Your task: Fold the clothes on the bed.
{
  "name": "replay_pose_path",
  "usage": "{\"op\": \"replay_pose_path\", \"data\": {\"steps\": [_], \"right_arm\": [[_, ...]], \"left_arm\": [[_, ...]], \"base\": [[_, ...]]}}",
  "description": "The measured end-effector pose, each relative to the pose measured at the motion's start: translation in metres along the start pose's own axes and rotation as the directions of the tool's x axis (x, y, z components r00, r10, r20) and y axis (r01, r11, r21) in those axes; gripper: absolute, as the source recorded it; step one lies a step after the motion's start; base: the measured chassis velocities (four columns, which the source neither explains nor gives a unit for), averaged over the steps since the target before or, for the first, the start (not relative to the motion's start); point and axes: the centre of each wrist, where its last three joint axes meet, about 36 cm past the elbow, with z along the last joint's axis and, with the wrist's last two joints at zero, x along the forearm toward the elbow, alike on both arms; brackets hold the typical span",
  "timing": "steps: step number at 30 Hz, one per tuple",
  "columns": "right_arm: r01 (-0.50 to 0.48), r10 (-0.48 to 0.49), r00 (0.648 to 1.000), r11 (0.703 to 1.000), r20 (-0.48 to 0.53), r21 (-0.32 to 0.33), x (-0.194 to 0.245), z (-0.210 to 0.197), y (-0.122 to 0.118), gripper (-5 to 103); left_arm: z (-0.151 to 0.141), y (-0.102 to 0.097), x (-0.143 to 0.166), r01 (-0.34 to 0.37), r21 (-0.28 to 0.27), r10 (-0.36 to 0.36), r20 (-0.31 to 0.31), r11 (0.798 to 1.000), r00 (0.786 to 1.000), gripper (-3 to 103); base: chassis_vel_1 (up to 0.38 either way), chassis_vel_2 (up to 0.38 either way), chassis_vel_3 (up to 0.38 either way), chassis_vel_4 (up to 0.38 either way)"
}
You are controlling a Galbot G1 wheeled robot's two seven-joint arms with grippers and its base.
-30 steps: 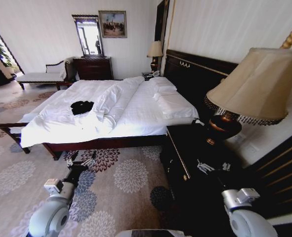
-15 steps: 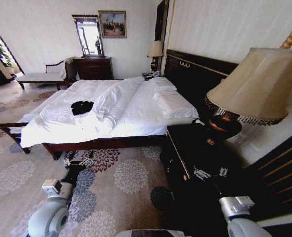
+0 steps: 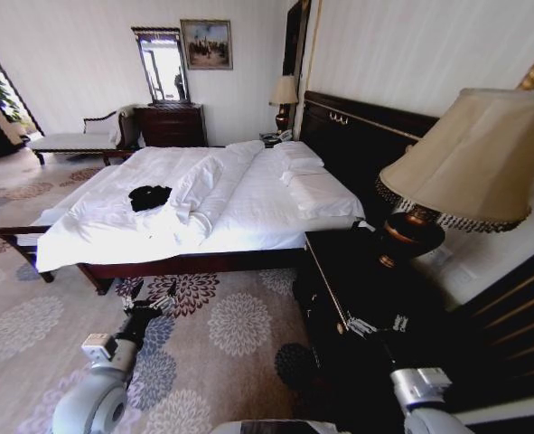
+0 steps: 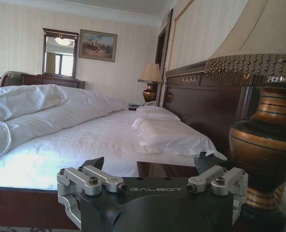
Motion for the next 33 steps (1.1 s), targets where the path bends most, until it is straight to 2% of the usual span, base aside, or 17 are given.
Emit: {"op": "replay_pose_path", "data": {"steps": [16,33], "right_arm": [[-0.002,0.002,1.000,1.000,0.002,-0.010,0.002,0.001,0.002,100],[-0.002,0.002,1.000,1.000,0.009,-0.005,0.001,0.001,0.002,100]], "left_arm": [[0.006,-0.008,0.003,0.012,0.019,-0.012,-0.010,1.000,1.000,99],[0.009,-0.017,0.006,-0.009,0.024,0.010,-0.021,1.000,1.000,99]], "base": [[-0.086,0.058,0.065,-0.058],[-0.089,0.097,0.095,-0.087]]}}
